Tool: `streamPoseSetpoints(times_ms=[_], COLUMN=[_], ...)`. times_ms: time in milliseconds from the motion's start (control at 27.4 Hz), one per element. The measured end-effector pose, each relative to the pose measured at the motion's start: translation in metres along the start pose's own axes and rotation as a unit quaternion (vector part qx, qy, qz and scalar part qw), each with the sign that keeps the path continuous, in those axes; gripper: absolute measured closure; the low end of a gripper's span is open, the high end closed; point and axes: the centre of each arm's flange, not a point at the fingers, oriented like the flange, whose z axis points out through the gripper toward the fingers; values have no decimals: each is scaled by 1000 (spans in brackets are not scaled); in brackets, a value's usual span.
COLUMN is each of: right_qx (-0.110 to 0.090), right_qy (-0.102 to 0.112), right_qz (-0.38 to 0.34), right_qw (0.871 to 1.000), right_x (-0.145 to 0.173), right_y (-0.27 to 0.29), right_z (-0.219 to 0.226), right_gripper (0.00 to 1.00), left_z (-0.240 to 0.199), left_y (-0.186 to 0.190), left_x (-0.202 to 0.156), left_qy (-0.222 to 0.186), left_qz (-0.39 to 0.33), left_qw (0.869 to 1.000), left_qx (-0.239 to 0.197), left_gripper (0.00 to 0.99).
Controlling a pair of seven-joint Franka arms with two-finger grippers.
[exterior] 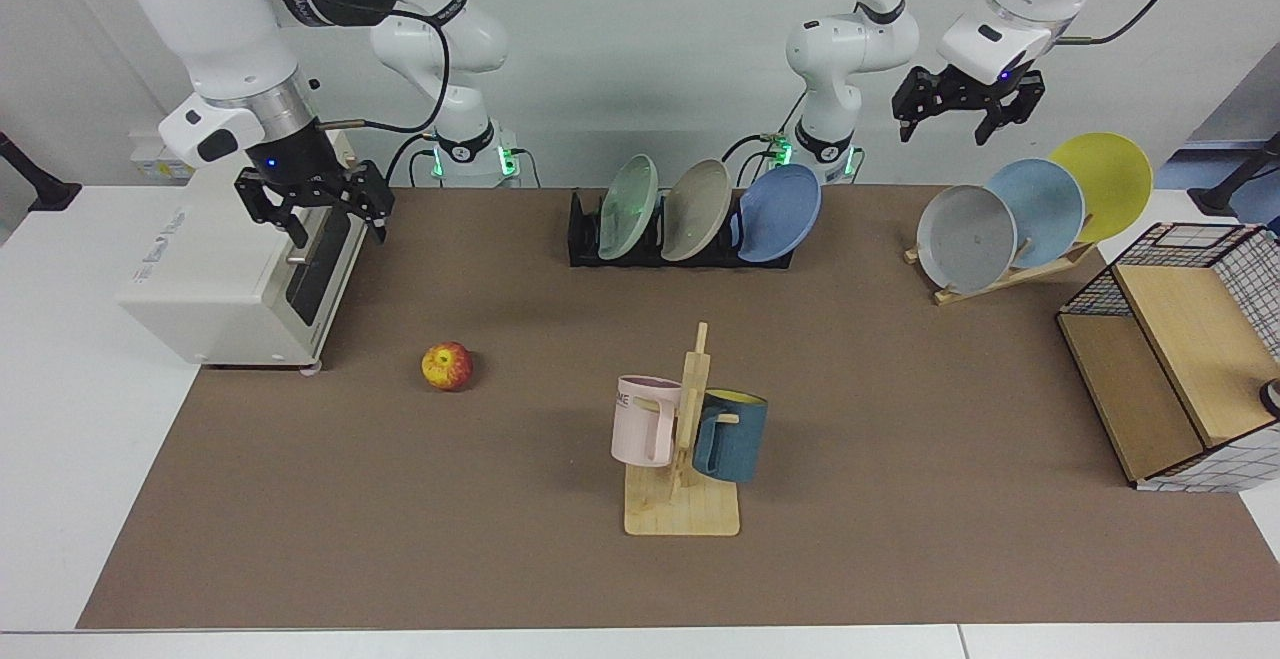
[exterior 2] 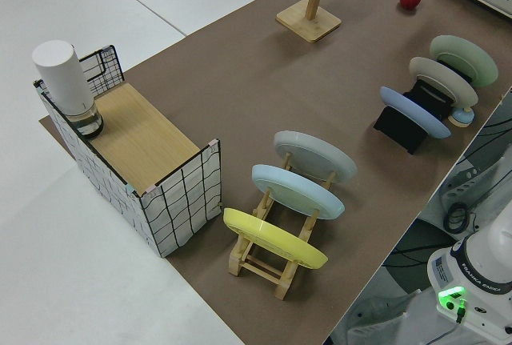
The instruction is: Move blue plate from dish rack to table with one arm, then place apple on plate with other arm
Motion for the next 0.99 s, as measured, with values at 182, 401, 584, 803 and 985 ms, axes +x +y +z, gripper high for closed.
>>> streamPoseSetpoints(times_ms=[182,401,584,803,985], right_qx=[1,3,6,8,6], right_qy=[-5,-4,-5,-3,-6], right_qz=[-11,-21,-27,-32,-32], right_qw=[1000,1000,1000,999,999], right_x=[2,12,27,42,44], right_y=[-12,-30,-45,-56,-57], right_z=[6,26,56,108,148], right_gripper=[0,4,0,0,0], left_z=[23,70,121,181,213], left_y=[7,24,40,60,64], left_x=[-5,-47,-89,-105,-101], left_qy=[6,15,13,17,12], left_qz=[0,-9,-15,-13,-18], left_qw=[1000,999,999,999,998], left_qx=[-28,-41,-46,-50,-59], left_gripper=[0,4,4,53,84])
